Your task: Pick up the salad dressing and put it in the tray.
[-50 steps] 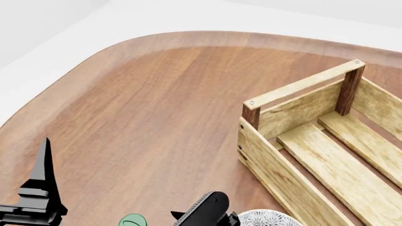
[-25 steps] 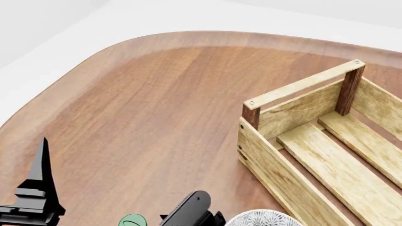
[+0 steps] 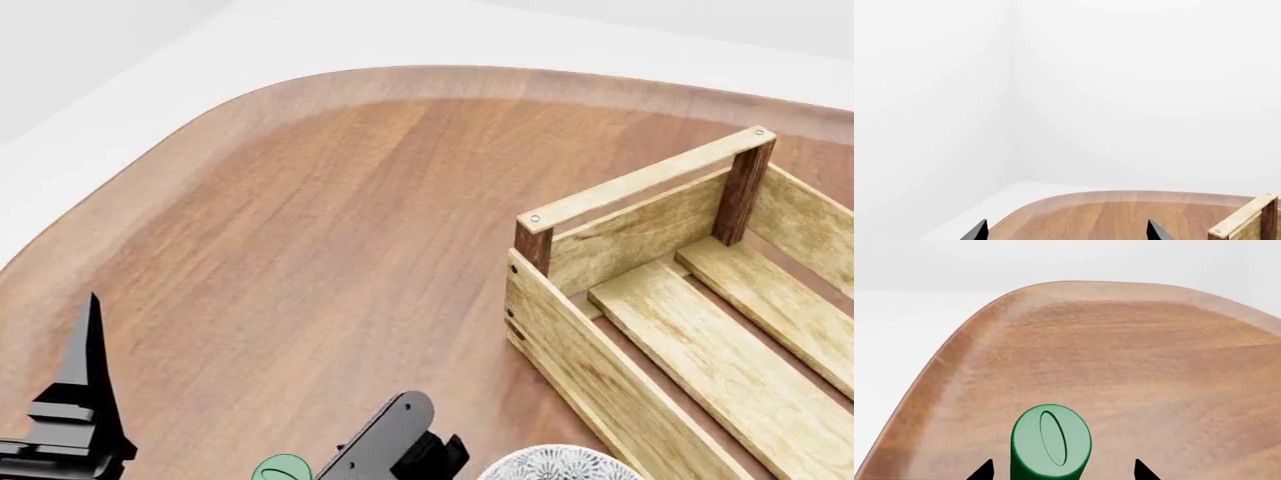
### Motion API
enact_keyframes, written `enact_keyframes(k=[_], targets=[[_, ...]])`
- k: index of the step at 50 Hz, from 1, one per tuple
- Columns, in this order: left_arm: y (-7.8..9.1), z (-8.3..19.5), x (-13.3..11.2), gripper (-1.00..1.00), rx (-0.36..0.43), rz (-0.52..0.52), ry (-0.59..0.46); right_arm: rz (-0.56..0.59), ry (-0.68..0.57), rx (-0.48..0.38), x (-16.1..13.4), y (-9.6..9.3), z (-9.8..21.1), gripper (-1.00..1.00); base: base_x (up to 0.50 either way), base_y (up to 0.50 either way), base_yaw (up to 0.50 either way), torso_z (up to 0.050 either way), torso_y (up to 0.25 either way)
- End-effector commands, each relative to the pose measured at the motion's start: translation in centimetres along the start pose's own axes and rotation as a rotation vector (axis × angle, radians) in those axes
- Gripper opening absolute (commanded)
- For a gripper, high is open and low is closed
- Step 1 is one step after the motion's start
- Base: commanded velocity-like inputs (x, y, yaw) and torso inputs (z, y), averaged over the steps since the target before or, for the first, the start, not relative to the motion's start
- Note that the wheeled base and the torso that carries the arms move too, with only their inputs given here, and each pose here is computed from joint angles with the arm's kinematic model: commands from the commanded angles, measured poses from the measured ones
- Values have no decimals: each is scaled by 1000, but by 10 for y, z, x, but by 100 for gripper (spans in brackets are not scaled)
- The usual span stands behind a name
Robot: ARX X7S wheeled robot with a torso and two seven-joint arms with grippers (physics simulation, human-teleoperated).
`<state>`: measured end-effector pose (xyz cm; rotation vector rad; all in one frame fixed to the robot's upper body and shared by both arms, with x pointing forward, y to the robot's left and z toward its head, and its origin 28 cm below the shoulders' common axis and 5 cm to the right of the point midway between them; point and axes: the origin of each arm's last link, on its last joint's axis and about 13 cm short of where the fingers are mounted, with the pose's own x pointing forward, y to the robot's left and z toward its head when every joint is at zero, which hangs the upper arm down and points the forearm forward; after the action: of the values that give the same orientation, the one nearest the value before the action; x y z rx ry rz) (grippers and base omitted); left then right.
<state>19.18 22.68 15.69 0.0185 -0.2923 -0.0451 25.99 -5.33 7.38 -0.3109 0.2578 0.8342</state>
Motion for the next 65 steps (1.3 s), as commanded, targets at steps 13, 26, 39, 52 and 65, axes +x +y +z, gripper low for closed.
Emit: enact_keyframes(k=[13, 26, 39, 52, 65], targets=[[1, 1, 0, 100, -4, 0, -1, -10, 16, -2, 21, -12, -7, 100, 0, 0, 0, 0, 0], [2, 0, -1, 100, -7, 3, -2, 4, 10, -5, 24, -5, -10, -100, 0, 0, 0, 0, 0], [1, 0, -1, 100, -2, 0, -2, -33, -6, -22, 10, -10, 7, -100, 0, 0, 0, 0, 0], [0, 2, -4, 100, -1, -4, -6, -110, -71, -31, -17, -19, 40, -100, 0, 0, 0, 0, 1], [0, 3, -4, 100, 2, -5, -9, -214, -130, -48, -39, -35, 72, -100, 0, 0, 0, 0, 1]])
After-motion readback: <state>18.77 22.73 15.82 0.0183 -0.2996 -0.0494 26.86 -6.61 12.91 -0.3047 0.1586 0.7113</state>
